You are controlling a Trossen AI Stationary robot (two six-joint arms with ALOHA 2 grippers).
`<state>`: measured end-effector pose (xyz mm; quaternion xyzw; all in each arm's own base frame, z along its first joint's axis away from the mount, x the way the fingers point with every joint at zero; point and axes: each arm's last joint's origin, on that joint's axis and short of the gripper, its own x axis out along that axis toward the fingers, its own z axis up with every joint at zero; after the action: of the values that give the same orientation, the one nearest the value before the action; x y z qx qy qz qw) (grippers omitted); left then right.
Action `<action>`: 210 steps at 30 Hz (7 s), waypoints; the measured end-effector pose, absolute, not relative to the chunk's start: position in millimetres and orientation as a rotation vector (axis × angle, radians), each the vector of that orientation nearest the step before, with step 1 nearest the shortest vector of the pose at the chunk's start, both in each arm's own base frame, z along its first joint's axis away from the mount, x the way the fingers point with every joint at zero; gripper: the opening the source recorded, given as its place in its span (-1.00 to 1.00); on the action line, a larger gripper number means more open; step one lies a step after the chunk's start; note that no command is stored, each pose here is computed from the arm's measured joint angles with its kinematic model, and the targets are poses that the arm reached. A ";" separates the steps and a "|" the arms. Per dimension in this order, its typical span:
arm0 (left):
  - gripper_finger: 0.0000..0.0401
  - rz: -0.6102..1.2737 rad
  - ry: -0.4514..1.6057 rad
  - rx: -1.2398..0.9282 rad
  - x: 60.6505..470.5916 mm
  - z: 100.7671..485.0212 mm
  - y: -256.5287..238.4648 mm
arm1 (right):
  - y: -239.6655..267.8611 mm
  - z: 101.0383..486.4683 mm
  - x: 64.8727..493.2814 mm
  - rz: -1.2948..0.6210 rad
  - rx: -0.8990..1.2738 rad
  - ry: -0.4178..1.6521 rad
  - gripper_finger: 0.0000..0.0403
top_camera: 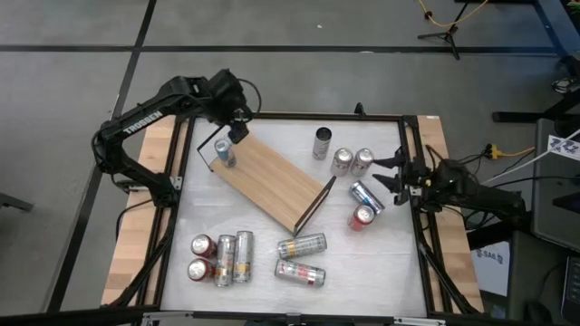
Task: Place canned beverage on shelf
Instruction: Put the blue soda can aligned with the blue soda can on the shelf
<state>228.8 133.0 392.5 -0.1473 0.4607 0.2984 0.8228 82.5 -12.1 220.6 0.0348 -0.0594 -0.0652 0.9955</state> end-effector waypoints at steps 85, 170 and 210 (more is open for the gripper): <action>0.54 0.493 0.635 -0.125 271.8 415.3 113.0 | -25.4 174.5 188.5 -0.480 0.678 1.415 0.06; 0.54 0.493 0.634 -0.126 271.8 415.3 113.0 | -22.9 173.2 190.2 -0.489 0.858 1.408 0.61; 0.54 0.494 0.634 -0.128 271.8 415.3 113.0 | -2.2 226.9 137.5 -0.614 0.713 1.107 0.61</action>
<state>271.8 113.0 415.3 -0.0624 0.3082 0.2401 0.9184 137.5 -2.2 226.9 0.3262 0.5060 -0.2806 0.7476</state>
